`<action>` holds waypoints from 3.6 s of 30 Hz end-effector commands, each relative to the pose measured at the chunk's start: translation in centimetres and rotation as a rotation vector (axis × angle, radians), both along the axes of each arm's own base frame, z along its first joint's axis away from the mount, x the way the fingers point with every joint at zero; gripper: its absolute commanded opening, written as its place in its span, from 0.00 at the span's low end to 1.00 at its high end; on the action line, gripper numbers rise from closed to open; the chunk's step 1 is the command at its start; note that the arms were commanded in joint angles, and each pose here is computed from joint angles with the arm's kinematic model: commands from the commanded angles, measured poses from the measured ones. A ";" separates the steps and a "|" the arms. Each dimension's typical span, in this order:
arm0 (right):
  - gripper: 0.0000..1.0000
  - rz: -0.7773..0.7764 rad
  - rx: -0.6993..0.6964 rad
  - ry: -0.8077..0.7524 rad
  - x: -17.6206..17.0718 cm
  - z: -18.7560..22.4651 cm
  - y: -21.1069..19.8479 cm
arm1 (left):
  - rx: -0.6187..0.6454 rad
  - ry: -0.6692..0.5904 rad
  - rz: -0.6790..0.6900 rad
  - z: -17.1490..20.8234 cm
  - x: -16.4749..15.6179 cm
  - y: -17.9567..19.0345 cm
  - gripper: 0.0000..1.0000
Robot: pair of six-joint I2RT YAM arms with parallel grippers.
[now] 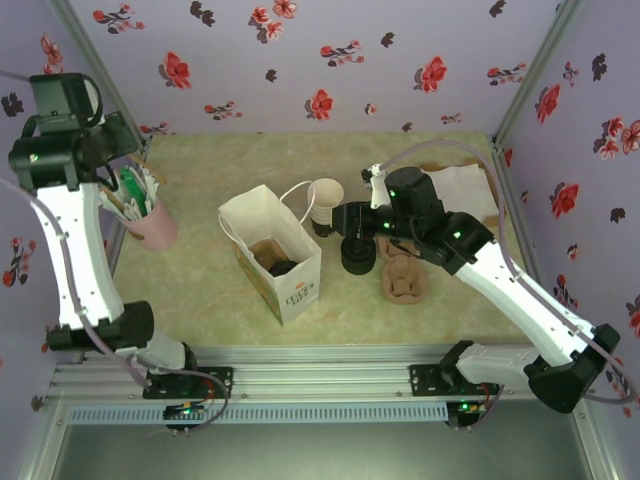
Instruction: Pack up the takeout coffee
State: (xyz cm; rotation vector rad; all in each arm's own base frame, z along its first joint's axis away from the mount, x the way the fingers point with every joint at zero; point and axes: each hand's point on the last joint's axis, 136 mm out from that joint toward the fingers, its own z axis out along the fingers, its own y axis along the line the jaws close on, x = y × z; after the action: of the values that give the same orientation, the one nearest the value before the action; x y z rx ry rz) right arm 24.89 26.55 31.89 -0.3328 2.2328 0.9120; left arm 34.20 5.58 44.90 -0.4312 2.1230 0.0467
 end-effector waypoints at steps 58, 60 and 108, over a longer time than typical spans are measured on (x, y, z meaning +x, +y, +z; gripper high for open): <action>0.65 -0.539 -0.250 0.101 3.7 -4.3 -14.8 | -0.218 0.058 -0.617 -0.4 -8.0 -15.7 0.00; 0.65 -0.585 -0.271 0.131 5.1 -5.1 -16.2 | -0.186 0.082 -0.618 -1.1 -7.0 -16.2 0.00; 0.60 -0.803 -0.515 0.605 24.8 -26.2 -32.1 | -0.043 -0.116 -0.346 -5.4 -7.2 -13.8 0.99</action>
State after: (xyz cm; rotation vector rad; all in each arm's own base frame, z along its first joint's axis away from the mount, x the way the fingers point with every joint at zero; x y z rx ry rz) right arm 49.07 -5.61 6.10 0.7002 2.7469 -0.0467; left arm 26.83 -9.96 40.78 0.0401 2.0621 -0.2581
